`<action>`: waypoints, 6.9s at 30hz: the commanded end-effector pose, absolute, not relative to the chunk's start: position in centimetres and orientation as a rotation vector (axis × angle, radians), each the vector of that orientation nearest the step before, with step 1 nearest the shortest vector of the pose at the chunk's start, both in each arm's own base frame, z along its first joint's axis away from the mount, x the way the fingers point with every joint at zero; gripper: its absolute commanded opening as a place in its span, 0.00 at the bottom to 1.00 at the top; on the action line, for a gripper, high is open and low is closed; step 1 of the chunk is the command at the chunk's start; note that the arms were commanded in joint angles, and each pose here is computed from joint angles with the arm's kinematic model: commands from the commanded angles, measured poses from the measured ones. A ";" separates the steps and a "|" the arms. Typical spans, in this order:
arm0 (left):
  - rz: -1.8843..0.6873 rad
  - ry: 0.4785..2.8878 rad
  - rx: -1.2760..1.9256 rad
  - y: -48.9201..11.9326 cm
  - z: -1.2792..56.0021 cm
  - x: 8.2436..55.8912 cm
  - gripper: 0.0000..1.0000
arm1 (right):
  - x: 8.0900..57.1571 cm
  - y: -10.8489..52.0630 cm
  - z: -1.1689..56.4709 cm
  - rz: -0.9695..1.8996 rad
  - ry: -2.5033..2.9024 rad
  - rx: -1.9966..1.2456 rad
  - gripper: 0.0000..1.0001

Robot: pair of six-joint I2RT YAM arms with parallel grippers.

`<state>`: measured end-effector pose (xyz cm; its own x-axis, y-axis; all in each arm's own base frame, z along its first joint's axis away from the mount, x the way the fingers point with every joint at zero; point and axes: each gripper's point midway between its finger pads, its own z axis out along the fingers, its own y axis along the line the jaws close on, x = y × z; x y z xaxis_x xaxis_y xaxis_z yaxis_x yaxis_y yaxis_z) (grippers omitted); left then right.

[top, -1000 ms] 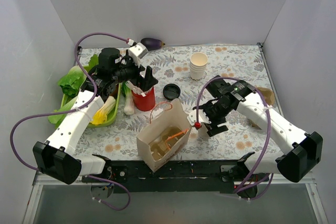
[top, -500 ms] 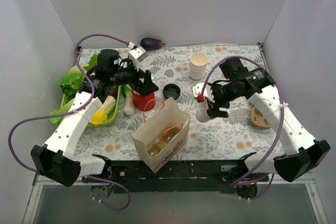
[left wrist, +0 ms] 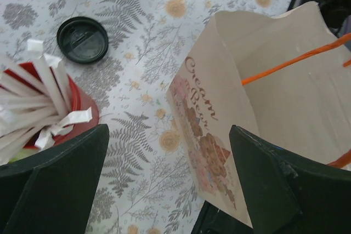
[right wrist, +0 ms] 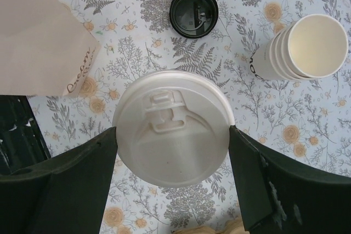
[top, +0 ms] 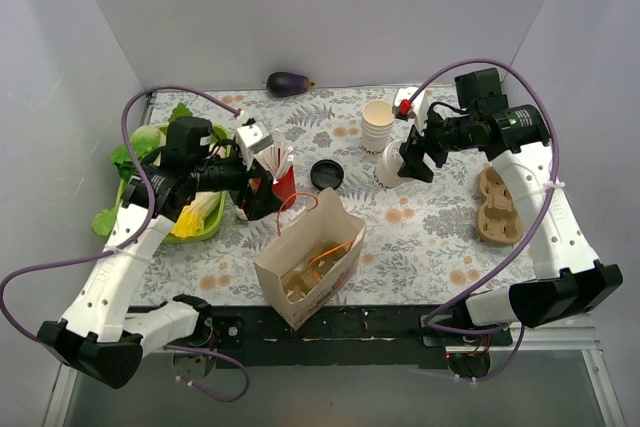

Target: Pack the takeout coffee

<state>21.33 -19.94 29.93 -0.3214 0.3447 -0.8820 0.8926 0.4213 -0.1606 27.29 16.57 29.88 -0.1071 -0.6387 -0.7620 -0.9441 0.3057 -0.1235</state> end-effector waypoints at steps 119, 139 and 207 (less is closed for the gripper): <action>-1.145 1.745 1.406 -37.4 29.6 24.0 0.38 | 14.3 13.7 42.0 0.486 1.490 -1.119 0.01; -1.153 1.699 1.222 -37.1 34.1 24.1 0.56 | 18.9 14.4 37.9 0.422 1.473 -1.412 0.01; -1.119 1.814 1.090 -34.8 28.9 25.8 0.61 | 16.5 16.2 23.8 0.038 1.084 -2.117 0.01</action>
